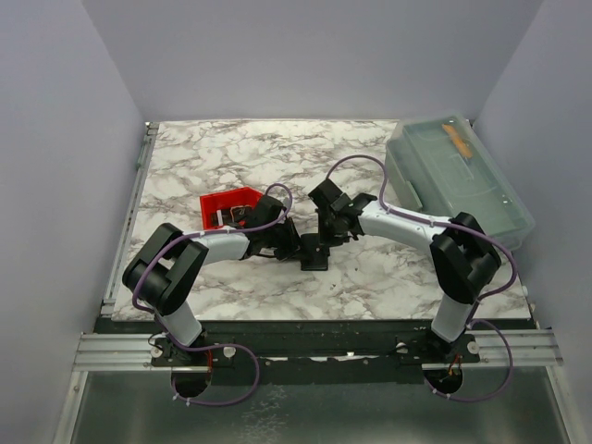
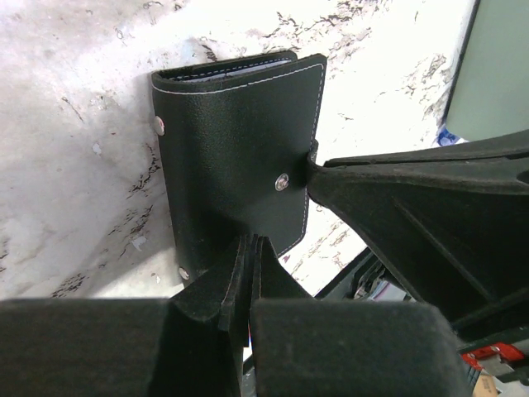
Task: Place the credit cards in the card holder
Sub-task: Close the card holder at the center of the board.
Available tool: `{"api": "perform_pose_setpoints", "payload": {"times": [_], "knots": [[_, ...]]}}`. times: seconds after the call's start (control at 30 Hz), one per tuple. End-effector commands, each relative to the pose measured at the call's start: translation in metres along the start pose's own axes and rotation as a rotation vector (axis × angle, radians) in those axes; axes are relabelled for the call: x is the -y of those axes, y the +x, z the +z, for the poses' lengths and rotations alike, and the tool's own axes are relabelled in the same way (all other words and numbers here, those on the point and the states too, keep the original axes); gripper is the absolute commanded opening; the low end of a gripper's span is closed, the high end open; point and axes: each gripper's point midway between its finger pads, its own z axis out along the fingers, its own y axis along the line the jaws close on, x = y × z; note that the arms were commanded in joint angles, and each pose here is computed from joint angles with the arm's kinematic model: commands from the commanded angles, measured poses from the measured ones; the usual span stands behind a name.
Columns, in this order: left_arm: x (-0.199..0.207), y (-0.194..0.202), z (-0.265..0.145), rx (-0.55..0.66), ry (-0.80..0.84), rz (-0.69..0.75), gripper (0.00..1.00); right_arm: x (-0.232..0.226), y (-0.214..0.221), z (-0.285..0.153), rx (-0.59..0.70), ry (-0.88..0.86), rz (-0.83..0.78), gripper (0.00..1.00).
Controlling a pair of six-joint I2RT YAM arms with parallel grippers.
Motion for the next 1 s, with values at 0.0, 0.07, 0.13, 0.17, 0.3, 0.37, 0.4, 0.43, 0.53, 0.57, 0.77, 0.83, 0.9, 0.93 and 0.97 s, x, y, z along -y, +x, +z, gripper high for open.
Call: {"api": "perform_pose_setpoints", "payload": {"times": [0.0, 0.07, 0.13, 0.17, 0.3, 0.37, 0.4, 0.43, 0.53, 0.57, 0.77, 0.83, 0.9, 0.93, 0.97], "knots": [[-0.014, 0.007, -0.001, -0.009, -0.053, 0.004, 0.01, -0.023, -0.007, 0.003, 0.028, -0.153, 0.0, 0.0], [-0.013, 0.006, -0.002, -0.008, -0.052, 0.005, 0.01, -0.022, -0.008, 0.006, 0.027, -0.163, 0.012, 0.0], [-0.014, 0.007, -0.002, -0.009, -0.052, 0.004, 0.01, -0.018, -0.008, 0.012, 0.019, -0.152, 0.019, 0.01], [-0.014, 0.007, -0.002, -0.01, -0.052, 0.005, 0.01, -0.017, -0.007, 0.014, 0.016, -0.149, 0.019, 0.03], [-0.014, 0.007, -0.002, -0.009, -0.053, 0.004, 0.01, -0.013, -0.005, 0.02, 0.015, -0.144, 0.021, 0.08], [-0.014, 0.008, -0.002, -0.01, -0.054, 0.004, 0.01, -0.016, -0.001, 0.02, -0.007, -0.166, 0.02, 0.11], [-0.014, 0.008, -0.002, -0.009, -0.054, 0.004, 0.01, -0.016, -0.001, 0.02, -0.009, -0.169, 0.021, 0.11], [-0.014, 0.007, -0.002, -0.008, -0.054, 0.004, 0.01, -0.017, -0.001, 0.021, -0.012, -0.173, 0.021, 0.11], [-0.014, 0.007, -0.002, -0.009, -0.053, 0.004, 0.01, -0.017, 0.0, 0.02, -0.015, -0.176, 0.023, 0.15], [-0.014, 0.007, -0.002, -0.009, -0.054, 0.004, 0.01, -0.017, 0.0, 0.019, -0.014, -0.179, 0.026, 0.15], [-0.015, 0.008, -0.002, -0.01, -0.054, 0.005, 0.01, -0.018, -0.003, 0.013, 0.001, -0.19, 0.033, 0.11], [-0.015, 0.008, -0.002, -0.01, -0.055, 0.004, 0.01, -0.018, -0.003, 0.012, 0.005, -0.19, 0.033, 0.05], [-0.014, 0.007, -0.002, -0.009, -0.053, 0.005, 0.01, -0.018, -0.004, 0.013, 0.004, -0.189, 0.035, 0.01], [-0.014, 0.008, -0.002, -0.01, -0.053, 0.004, 0.01, -0.017, -0.003, 0.013, 0.002, -0.189, 0.037, 0.0], [-0.014, 0.008, -0.002, -0.01, -0.052, 0.004, 0.01, -0.018, -0.003, 0.014, 0.003, -0.192, 0.04, 0.0]]}}
